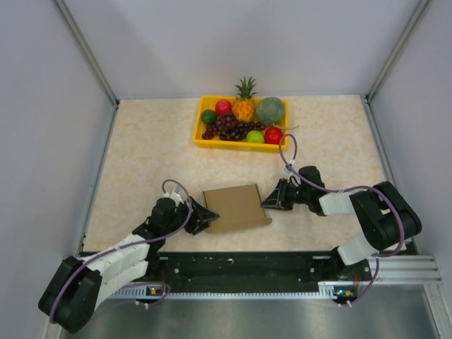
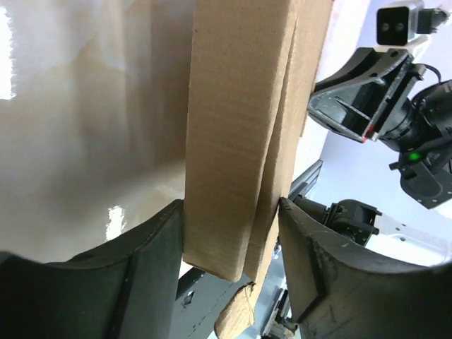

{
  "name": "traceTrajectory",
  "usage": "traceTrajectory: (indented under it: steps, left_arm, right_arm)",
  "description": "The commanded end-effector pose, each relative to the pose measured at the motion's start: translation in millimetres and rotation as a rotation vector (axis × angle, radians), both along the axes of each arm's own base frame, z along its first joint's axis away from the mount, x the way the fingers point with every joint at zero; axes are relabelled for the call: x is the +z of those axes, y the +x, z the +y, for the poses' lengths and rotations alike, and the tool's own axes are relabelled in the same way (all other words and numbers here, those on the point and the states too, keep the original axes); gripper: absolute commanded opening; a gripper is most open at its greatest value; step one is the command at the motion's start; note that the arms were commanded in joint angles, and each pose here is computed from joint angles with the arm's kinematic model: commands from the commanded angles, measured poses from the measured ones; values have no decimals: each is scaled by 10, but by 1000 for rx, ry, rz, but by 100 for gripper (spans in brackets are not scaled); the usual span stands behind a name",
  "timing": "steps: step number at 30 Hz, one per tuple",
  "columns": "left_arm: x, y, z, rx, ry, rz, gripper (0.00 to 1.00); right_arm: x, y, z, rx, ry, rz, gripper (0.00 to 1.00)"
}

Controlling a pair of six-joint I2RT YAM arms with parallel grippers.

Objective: Fold the paper box

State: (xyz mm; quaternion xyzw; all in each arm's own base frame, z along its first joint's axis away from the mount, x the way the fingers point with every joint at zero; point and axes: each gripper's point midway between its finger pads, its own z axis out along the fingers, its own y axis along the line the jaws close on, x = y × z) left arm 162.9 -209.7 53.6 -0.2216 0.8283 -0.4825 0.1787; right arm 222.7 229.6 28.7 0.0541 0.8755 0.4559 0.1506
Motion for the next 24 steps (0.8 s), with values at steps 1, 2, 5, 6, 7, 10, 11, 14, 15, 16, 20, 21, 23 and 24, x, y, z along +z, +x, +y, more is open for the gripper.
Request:
traceTrajectory:
  steps: [1, 2, 5, 6, 7, 10, 11, 14, 15, 16, 20, 21, 23, 24]
  left_arm:
    - [177, -8, -64, -19, -90, -72, 56]
    - [198, -7, -68, -19, -95, -79, 53]
    - [271, -9, -75, -22, -114, -101, 48]
    - [316, -6, -79, -24, -125, -118, 40]
    - [323, -11, -79, -25, -127, -118, 36]
    - [326, -30, -62, -16, -129, -105, 27]
    - [344, -26, -58, -10, -135, -105, 25]
    - [443, -8, -57, 12, -167, -105, 16]
    - [505, 6, -54, 26, -184, -104, 14]
    - [526, 11, -49, 34, -187, -95, 14]
    - [738, 42, -56, 50, -218, -98, 13]
    - [797, 44, -63, 54, -241, -96, 13]
    - [886, 24, -89, 37, -269, -96, 13]
    - [918, 13, -104, 30, -285, -88, 13]
  right_arm:
    - [-406, 22, -353, -120, -184, 29, 19]
    - [-377, 29, -330, -113, -173, 18, 20]
    - [-208, 44, -253, -92, -119, -14, 26]
    - [-133, 56, -227, -87, -98, -28, 29]
    - [-57, 42, -196, -77, -73, -30, 38]
    - [290, 56, -164, -53, -44, -105, 57]
    - [466, 57, -171, -44, -35, -159, 61]
    - [633, -25, -270, -8, -103, -209, 70]
    - [807, -16, -296, -15, -102, -267, 71]
    - [753, -56, -371, -44, -141, -236, 73]
    - [846, -123, -370, -161, -72, -119, 82]
    - [873, -140, -348, -165, -51, -94, 82]
    - [927, -157, -342, -175, -20, -54, 82]
    - [929, -158, -350, -178, -9, -41, 83]
